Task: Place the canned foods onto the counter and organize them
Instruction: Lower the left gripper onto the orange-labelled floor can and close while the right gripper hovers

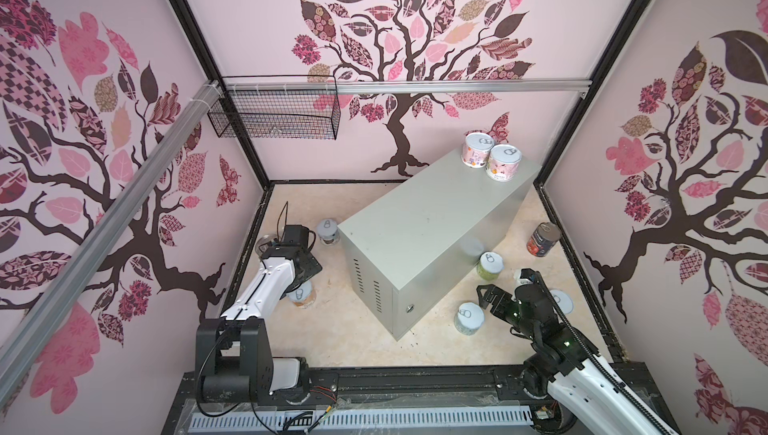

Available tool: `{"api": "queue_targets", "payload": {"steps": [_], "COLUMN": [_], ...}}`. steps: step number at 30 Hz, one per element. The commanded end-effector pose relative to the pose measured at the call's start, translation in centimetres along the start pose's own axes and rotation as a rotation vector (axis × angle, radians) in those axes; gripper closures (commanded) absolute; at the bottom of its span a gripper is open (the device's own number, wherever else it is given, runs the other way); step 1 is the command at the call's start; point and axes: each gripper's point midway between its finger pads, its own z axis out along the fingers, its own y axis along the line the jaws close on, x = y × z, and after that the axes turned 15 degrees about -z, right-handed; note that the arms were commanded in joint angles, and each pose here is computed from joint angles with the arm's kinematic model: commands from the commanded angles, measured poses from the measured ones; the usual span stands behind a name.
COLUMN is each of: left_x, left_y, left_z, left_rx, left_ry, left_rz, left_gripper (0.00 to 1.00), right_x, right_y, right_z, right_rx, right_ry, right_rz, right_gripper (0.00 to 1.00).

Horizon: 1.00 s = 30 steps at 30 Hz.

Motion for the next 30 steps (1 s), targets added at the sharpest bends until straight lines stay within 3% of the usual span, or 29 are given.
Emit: {"api": "queue_targets", "payload": {"steps": [1,17,30], "left_x": [1.0,4.3,4.7], "left_y": [0.3,1.4,1.6], "left_z": [1.1,3.6,4.1], "left_rx": [-0.003,0.000,0.000], "left_ry": [0.035,0.122,0.124], "left_rz": [-0.040,-0.077,-0.065], "left_gripper": [0.02,0.02,0.17], "right_x": [-0.4,1.2,2.1], "right_y": [0.9,1.0,1.8], "right_z": [-0.2,0.3,0.2], "right_rx": [-0.031,-0.047,-0.087], "right_ry": [-0.015,0.012,0.046], "right_rz": [-0.025,-0.055,-0.072], "right_gripper": [0.00,0.00,0.00]}}
